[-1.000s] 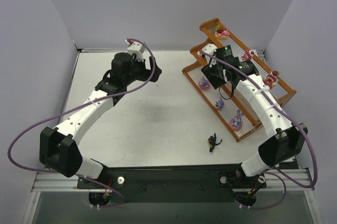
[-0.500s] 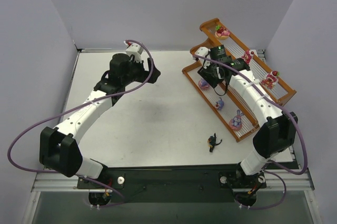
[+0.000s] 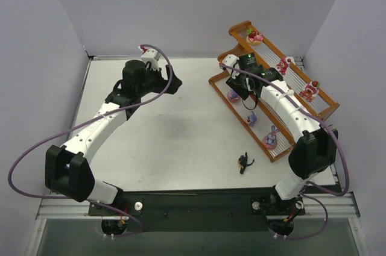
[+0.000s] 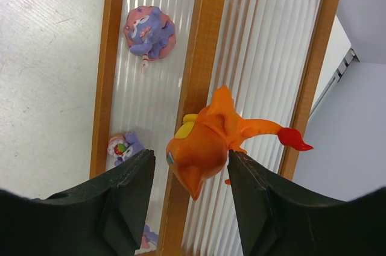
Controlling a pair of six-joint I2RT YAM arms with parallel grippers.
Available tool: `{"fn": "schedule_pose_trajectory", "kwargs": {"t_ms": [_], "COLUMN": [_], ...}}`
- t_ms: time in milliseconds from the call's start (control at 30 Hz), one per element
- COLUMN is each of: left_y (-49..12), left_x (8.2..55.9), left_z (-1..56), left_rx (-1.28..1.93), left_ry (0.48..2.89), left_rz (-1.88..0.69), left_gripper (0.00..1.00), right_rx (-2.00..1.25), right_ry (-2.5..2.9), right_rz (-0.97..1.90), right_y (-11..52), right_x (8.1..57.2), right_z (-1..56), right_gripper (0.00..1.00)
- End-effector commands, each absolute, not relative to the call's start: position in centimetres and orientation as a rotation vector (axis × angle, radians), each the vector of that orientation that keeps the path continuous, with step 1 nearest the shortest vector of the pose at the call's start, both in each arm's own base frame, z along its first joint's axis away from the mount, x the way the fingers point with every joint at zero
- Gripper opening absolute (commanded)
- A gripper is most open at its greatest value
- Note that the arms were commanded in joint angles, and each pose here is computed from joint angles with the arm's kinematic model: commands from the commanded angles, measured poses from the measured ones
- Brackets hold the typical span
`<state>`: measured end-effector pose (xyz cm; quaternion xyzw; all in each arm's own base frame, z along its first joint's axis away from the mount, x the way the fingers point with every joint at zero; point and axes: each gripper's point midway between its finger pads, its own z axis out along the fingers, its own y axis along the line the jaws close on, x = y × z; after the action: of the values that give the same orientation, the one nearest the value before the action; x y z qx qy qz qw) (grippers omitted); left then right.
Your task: Place and organize the plastic toys onto the shelf
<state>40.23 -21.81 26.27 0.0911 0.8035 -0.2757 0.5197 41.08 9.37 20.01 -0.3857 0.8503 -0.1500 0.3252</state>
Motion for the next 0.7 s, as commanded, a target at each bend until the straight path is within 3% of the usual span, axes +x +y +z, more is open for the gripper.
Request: {"fn": "schedule_pose_trajectory", "kwargs": {"t_ms": [0, 333, 667], "left_y": [-21.6, -21.2, -20.9], "left_x": [40.4, 40.5, 40.5], "left_z": [27.6, 27.5, 27.4], "left_rx": [0.214, 0.200, 0.196], "left_ry": [1.879, 1.879, 1.883], "left_rz": [-0.690, -0.699, -0.709], "left_gripper": [0.97, 0.97, 0.97], "right_rx": [-1.039, -1.020, -0.941], "right_ry": [2.246, 2.265, 2.292], "right_rz": [-0.440, -0.477, -0.471], "right_y": [9.1, 8.6, 8.7], "right_x": [41.3, 41.4, 41.7], "right_z": [18.8, 17.8, 18.5], "right_gripper": [0.52, 0.49, 0.21]}}
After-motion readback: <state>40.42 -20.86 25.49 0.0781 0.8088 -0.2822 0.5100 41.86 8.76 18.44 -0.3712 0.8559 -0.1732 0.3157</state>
